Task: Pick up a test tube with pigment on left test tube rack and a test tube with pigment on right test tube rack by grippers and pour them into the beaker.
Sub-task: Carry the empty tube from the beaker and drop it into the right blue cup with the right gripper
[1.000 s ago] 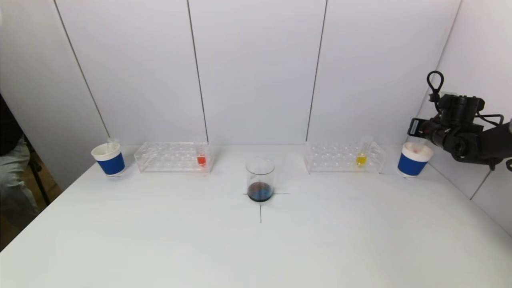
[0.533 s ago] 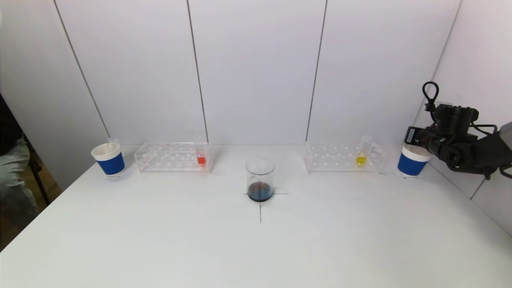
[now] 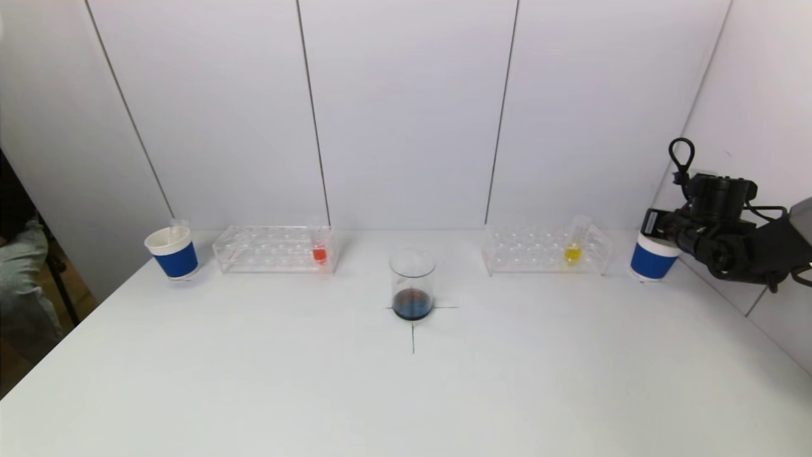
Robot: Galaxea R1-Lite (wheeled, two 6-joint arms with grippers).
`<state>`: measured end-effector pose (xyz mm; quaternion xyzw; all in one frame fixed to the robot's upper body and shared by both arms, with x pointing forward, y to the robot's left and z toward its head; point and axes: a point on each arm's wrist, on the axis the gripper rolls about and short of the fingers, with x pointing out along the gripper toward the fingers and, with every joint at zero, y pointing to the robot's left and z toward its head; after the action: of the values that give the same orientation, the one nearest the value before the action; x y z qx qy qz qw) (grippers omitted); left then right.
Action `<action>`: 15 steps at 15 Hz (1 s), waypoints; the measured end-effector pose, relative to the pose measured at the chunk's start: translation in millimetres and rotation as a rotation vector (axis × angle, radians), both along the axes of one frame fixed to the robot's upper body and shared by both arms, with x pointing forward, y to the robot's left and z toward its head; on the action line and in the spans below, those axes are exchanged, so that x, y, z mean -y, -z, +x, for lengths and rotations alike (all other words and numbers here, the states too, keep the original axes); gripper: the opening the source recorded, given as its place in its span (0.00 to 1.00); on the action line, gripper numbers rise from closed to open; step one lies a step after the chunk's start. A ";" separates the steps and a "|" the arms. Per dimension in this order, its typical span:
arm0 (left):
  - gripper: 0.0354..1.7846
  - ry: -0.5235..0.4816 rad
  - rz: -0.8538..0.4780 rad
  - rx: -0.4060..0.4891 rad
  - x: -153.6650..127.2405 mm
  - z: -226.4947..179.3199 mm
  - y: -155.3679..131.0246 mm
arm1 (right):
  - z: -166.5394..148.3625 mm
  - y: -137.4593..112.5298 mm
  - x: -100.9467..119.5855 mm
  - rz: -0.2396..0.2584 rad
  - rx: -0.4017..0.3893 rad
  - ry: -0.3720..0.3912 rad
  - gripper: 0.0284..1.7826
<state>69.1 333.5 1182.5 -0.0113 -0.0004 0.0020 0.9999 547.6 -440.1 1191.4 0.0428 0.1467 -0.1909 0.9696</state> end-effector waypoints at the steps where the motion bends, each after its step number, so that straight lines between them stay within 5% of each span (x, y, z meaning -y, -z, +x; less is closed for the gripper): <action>1: 0.99 0.000 0.000 0.000 0.0 0.0 0.0 | -0.1 -0.4 0.0 0.001 0.001 0.000 0.29; 10: 0.99 0.000 0.000 0.000 0.0 0.0 0.0 | -5.9 -7.7 -1.3 -0.005 0.020 -0.002 0.34; 15: 0.99 0.000 0.000 0.000 0.0 0.0 0.0 | -7.4 -10.5 -1.3 -0.005 0.024 -0.001 0.71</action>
<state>69.1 333.5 1182.5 -0.0113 -0.0004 0.0020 0.9999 540.2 -438.9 1201.8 0.0426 0.1345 -0.1902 0.9715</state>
